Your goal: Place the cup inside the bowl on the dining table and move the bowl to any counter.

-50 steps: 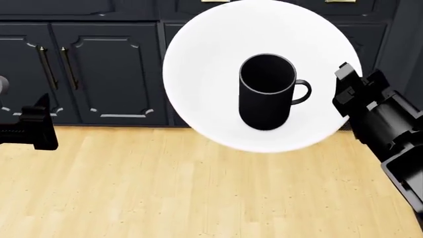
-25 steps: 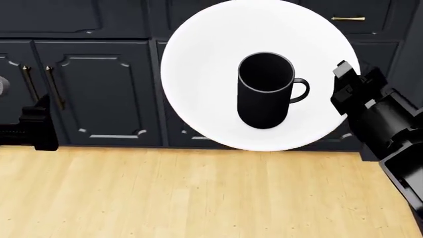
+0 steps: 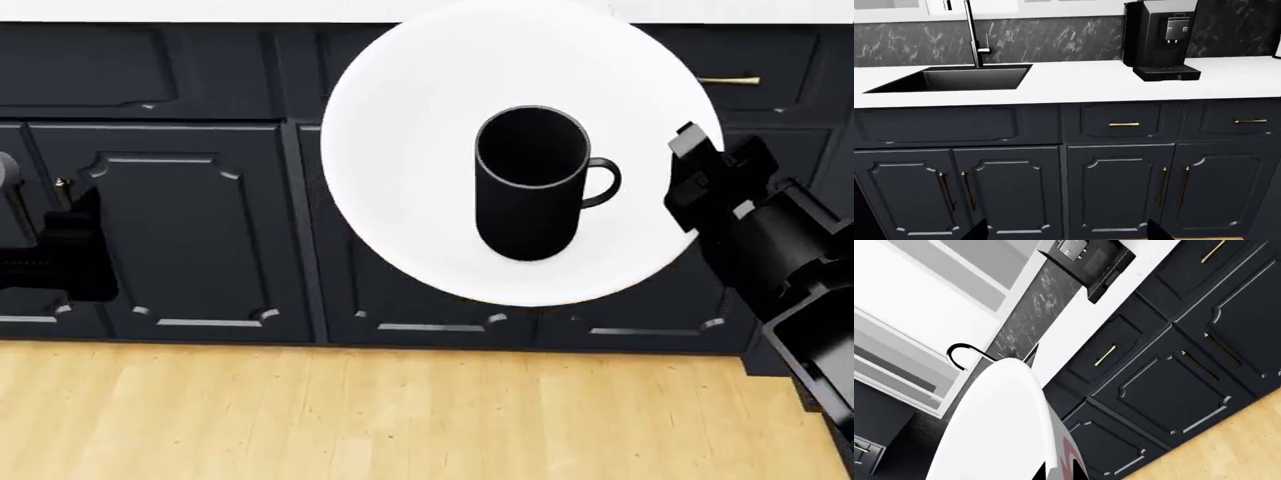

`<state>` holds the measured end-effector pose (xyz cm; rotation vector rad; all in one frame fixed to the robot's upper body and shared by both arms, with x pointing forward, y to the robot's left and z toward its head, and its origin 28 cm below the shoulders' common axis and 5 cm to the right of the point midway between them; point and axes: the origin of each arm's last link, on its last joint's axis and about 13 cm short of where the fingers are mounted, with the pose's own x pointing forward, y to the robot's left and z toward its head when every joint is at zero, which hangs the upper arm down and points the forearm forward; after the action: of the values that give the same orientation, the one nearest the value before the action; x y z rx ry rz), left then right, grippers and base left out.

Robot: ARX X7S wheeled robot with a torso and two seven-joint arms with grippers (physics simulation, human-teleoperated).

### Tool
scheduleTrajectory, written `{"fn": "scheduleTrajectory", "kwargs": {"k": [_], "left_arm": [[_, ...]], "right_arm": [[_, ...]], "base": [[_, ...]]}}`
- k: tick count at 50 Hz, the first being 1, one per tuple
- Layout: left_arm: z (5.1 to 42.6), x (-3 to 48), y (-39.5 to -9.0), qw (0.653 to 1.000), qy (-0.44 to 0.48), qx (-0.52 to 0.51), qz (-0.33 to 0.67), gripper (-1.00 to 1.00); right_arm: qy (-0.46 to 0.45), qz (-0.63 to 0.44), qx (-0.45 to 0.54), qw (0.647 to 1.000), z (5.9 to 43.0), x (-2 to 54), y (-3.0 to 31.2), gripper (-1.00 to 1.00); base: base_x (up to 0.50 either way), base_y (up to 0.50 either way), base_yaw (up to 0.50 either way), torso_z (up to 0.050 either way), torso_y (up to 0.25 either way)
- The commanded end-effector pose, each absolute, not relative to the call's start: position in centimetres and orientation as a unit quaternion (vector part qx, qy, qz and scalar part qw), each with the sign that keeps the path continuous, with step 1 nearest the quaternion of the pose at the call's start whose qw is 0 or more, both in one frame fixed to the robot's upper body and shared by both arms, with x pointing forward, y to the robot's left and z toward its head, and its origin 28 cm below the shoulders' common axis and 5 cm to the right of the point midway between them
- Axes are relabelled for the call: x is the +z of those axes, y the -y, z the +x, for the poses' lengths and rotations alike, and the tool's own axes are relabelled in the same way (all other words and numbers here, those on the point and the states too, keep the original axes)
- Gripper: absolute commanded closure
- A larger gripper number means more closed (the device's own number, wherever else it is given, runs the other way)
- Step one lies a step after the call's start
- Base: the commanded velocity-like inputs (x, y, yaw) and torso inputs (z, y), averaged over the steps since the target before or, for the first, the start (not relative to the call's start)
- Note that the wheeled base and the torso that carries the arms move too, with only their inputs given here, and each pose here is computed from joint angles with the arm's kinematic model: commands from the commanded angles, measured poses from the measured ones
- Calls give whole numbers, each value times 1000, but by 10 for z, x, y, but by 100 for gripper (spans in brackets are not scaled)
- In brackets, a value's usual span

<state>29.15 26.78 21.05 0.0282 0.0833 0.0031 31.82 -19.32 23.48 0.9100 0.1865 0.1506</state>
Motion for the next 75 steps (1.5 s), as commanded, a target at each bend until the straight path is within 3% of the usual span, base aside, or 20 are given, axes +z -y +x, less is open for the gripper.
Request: {"fn": "scheduleTrajectory", "kwargs": {"k": [1,38,75], "left_arm": [[291,209,-268,999,-42,3,13,-100],[291,207,-271,999,-44,5,10,-100],[291,206,-272,999,-43,8,6,-100]], "right_arm": [[-75,445,86,888,318,241,193,100],[-82,446,84,887,316,234,193,100],[-89,447,85,886,319,231,188,100]], "base": [[500,-1,0,0,10],[500,22,0,0,1],[399,317,0,0,1]]}}
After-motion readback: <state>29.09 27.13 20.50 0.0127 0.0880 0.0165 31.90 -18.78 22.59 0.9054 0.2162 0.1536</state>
